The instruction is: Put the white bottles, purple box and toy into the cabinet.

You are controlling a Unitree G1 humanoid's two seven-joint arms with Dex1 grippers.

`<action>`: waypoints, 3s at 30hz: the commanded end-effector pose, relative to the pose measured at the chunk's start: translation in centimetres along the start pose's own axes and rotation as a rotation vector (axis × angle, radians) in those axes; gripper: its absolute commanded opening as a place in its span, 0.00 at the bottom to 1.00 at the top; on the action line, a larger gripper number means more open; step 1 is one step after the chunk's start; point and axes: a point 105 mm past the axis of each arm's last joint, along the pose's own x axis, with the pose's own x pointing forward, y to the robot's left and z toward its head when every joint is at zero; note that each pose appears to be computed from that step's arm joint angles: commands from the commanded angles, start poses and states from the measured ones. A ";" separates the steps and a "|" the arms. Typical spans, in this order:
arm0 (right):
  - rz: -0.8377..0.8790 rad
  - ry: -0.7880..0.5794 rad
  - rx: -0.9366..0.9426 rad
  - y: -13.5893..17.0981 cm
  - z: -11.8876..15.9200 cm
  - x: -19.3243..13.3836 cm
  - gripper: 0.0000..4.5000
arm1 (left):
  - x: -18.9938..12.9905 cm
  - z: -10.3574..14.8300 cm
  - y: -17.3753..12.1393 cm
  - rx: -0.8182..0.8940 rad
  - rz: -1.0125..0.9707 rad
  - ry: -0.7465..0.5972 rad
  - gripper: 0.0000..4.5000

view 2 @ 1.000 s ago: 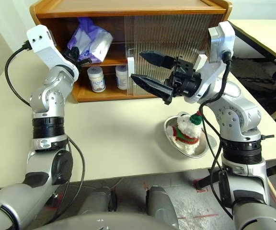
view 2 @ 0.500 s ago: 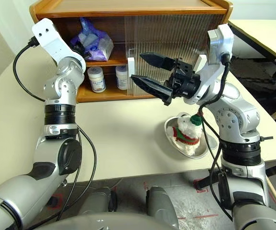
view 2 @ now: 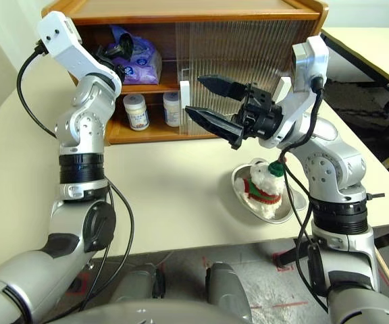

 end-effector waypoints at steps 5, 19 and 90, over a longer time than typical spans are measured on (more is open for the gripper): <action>0.011 -0.003 -0.023 0.0 0.4 0.2 1.00 | -1.6 0.0 -0.5 0.165 -0.205 0.013 1.00; 0.008 -0.009 -0.029 0.0 0.4 0.2 1.00 | -3.7 -6.5 0.9 0.272 -0.329 0.310 0.09; -0.024 0.035 -0.015 0.7 0.4 -0.6 1.00 | -5.4 -14.1 -12.9 0.301 -0.508 0.165 0.00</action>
